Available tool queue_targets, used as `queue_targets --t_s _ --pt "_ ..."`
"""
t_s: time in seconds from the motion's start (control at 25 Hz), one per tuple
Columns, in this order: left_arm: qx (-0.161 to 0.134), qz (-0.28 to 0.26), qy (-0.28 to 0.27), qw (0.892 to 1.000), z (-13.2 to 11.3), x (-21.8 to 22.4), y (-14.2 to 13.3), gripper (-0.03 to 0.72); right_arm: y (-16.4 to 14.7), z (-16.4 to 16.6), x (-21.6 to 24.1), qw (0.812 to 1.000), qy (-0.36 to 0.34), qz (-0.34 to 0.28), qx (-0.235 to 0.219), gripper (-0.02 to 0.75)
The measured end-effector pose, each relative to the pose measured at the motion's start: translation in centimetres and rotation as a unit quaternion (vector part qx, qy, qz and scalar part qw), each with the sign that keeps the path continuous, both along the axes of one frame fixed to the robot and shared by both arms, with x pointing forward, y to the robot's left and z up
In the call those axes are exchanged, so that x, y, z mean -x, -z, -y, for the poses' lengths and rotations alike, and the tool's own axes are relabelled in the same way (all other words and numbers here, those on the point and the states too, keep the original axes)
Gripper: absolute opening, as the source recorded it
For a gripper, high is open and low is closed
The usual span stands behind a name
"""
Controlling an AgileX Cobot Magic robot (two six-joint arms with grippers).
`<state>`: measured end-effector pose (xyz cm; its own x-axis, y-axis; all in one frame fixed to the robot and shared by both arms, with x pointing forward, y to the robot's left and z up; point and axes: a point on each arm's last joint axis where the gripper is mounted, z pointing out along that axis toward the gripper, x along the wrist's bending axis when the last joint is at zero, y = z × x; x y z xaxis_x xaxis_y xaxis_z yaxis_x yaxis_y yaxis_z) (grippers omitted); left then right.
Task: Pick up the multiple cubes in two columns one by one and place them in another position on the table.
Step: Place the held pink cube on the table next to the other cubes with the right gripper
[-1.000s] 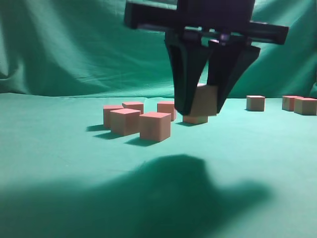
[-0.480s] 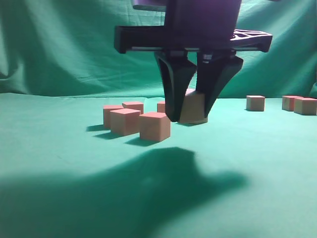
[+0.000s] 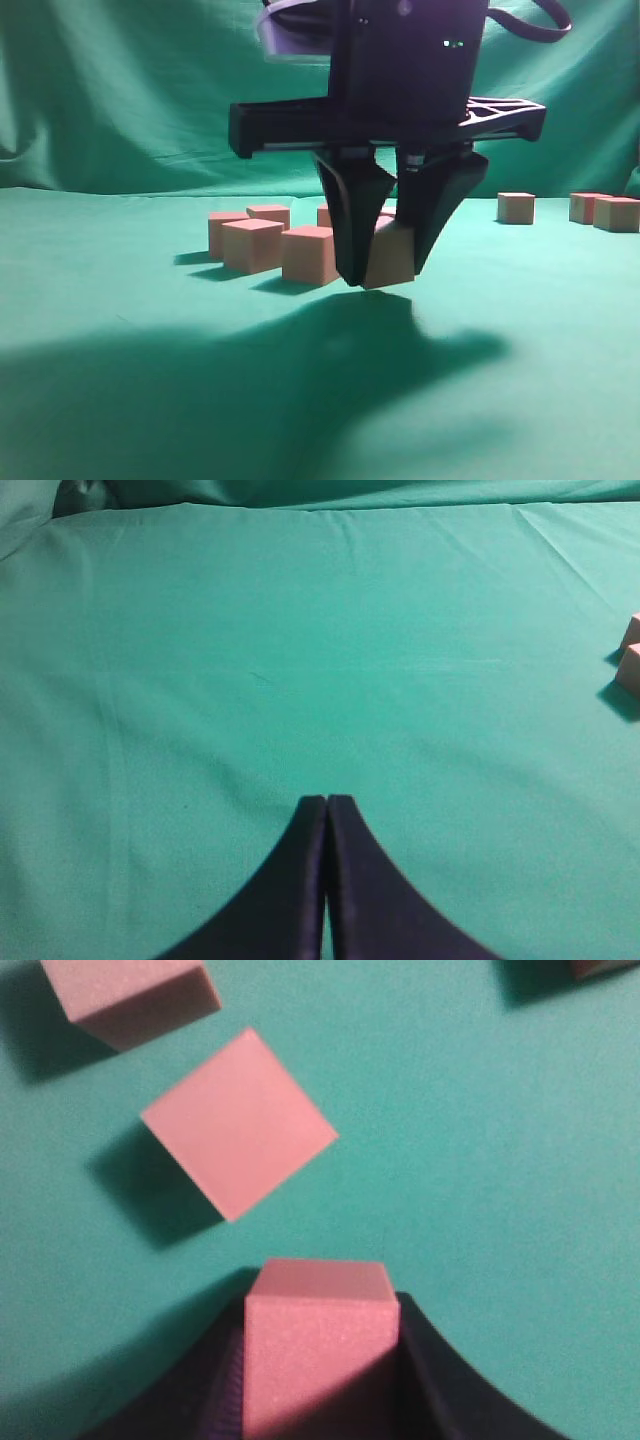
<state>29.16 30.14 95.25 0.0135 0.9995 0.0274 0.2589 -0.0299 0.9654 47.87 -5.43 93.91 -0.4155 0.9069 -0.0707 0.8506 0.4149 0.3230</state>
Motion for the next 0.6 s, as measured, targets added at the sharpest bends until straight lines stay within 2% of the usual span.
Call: queue_targets --t_s 0.6 --pt "0.000 0.000 0.000 1.000 0.00 0.00 0.00 0.000 0.77 -0.13 -0.09 1.000 0.000 -0.006 0.005 0.268"
